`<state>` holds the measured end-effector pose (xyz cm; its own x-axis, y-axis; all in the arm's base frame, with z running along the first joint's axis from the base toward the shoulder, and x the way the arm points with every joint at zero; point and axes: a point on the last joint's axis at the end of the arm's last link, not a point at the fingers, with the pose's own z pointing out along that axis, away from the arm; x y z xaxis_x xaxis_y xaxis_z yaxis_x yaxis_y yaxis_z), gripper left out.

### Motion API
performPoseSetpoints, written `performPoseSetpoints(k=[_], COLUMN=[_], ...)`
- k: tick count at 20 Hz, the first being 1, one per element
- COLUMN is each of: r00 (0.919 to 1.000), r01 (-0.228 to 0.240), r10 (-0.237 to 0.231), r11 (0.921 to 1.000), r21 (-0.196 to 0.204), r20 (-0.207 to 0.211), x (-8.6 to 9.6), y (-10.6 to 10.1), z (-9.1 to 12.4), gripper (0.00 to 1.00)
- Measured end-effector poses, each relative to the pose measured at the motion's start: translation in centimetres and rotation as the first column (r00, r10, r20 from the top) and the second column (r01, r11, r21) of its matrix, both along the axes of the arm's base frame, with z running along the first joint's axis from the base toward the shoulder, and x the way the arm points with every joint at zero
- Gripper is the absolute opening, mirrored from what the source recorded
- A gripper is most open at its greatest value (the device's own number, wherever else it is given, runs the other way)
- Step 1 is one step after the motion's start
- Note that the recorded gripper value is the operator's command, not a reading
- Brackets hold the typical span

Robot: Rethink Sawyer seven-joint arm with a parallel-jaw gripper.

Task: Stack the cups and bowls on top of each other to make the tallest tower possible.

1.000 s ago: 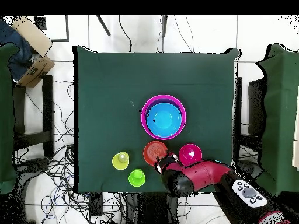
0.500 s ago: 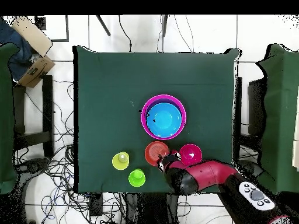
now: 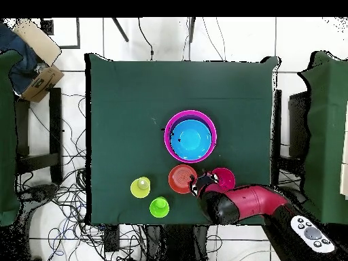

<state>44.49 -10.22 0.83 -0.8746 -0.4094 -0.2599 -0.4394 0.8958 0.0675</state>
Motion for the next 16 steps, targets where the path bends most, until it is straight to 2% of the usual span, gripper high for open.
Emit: performPoseSetpoints(k=[6,16], r00=[0.9998,0.9996], r01=[-0.008,-0.023], r10=[0.008,0.023], r11=[1.0,0.9997], r21=[-0.004,0.001], r20=[0.017,0.013], x=[0.66,0.7], y=[0.11,0.94], z=[0.49,0.33], gripper=[1.0,1.0])
